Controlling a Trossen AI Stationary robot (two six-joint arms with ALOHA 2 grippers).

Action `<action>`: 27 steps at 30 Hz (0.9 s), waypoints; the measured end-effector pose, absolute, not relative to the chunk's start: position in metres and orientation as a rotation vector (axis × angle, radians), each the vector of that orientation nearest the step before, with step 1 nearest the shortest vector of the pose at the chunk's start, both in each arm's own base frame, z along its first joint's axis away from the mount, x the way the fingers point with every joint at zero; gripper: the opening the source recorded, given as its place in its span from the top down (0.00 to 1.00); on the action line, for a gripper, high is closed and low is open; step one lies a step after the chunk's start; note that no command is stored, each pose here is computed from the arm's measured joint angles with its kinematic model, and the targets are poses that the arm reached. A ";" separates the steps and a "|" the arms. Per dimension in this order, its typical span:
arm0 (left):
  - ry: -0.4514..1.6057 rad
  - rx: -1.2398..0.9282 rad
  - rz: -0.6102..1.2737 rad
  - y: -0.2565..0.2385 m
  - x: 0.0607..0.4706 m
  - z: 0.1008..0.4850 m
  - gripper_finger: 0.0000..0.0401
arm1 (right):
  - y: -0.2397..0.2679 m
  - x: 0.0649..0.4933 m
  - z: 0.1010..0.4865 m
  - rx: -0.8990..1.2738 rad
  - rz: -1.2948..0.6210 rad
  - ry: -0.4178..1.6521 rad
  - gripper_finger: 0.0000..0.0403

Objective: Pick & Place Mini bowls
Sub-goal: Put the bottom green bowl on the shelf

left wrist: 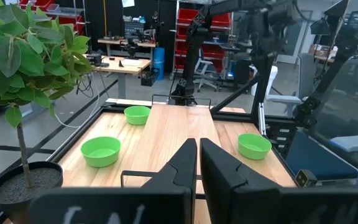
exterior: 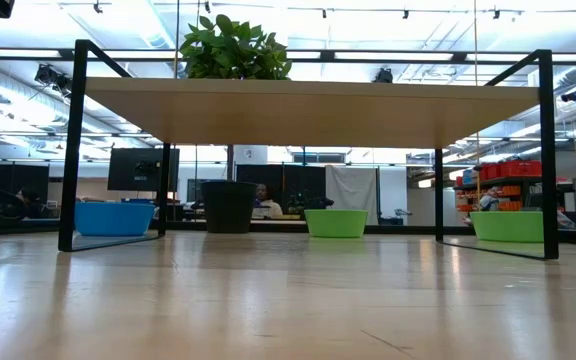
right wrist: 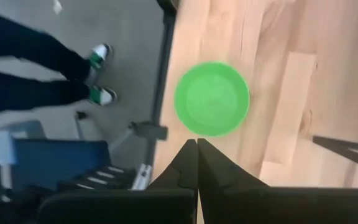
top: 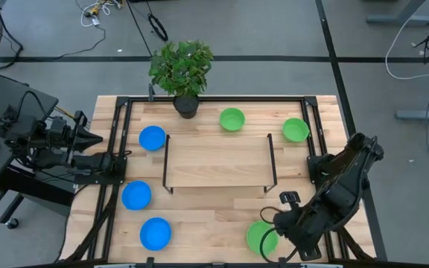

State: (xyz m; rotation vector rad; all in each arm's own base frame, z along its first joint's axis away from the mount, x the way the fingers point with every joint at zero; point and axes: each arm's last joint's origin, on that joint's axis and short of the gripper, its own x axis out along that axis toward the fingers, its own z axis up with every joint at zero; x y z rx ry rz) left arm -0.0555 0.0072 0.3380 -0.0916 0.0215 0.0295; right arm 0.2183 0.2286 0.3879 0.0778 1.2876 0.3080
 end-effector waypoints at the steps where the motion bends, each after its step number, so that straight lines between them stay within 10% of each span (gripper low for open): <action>1: 0.021 -0.092 0.030 0.007 -0.056 0.338 0.94 | 0.230 0.218 0.382 0.063 0.306 1.299 1.00; 27: 0.021 -0.092 0.030 0.007 -0.056 0.338 0.94 | 0.265 0.221 0.293 -0.387 0.673 1.118 1.00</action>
